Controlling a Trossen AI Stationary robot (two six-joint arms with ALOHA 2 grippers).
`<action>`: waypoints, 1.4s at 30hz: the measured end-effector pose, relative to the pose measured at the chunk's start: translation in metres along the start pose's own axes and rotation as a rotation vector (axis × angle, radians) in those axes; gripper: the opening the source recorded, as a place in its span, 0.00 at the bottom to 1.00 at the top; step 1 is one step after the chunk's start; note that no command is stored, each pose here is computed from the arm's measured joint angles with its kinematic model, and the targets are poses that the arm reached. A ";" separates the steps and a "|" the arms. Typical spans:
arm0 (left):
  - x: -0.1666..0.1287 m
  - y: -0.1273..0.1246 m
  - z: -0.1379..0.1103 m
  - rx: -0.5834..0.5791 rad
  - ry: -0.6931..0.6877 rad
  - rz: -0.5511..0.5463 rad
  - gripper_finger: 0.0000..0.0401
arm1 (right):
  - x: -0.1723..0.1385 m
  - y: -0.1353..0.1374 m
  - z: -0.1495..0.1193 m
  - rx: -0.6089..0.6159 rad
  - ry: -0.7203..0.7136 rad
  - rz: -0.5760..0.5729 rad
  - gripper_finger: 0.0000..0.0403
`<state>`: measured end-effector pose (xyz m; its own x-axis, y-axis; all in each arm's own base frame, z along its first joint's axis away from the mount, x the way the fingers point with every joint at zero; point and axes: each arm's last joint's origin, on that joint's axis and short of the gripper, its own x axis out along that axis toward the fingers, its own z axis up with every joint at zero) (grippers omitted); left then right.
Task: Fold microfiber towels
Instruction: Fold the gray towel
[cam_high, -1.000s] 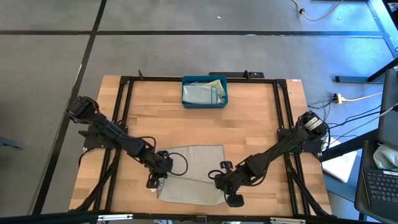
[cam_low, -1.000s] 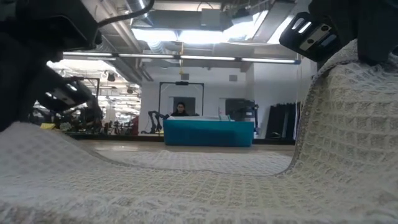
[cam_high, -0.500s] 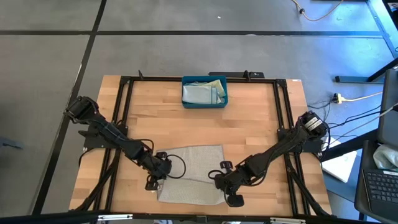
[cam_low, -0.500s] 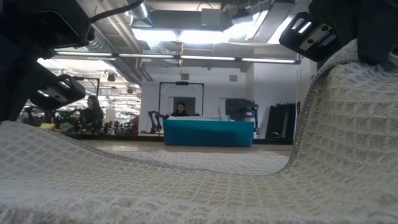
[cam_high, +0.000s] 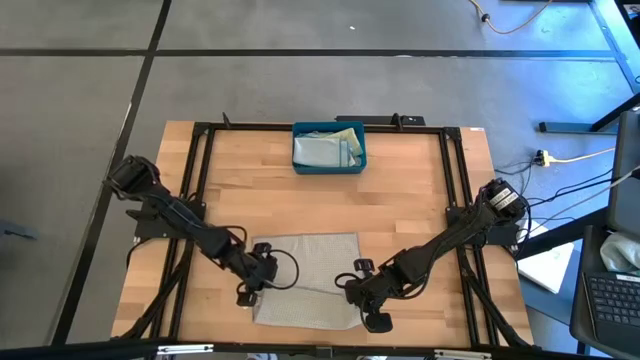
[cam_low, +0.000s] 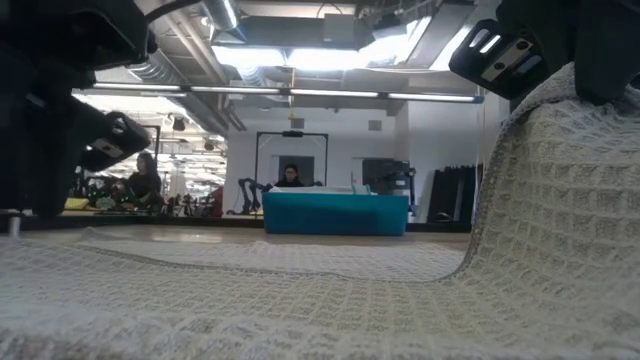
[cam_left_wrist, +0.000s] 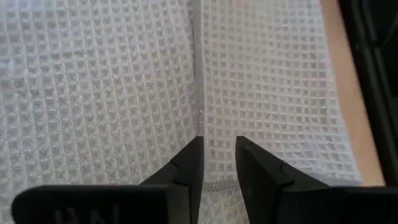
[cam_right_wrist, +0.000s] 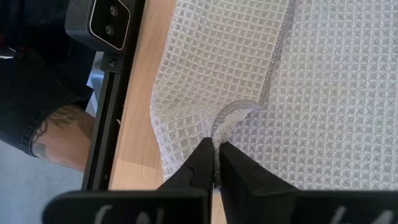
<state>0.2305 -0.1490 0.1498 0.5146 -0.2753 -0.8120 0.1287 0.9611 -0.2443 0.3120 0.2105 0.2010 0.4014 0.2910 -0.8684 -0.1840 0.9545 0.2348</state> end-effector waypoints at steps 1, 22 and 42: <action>0.001 0.000 -0.001 0.001 0.007 0.003 0.21 | 0.000 0.000 0.000 0.000 0.000 0.000 0.05; 0.020 0.003 -0.008 -0.008 0.072 0.012 0.27 | 0.000 0.000 0.000 0.004 -0.001 0.001 0.05; 0.018 -0.003 -0.007 0.010 0.046 -0.028 0.18 | 0.000 0.000 0.000 0.003 -0.001 0.001 0.05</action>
<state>0.2336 -0.1570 0.1327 0.4713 -0.3027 -0.8284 0.1511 0.9531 -0.2623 0.3120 0.2106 0.2011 0.4020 0.2919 -0.8679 -0.1816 0.9544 0.2369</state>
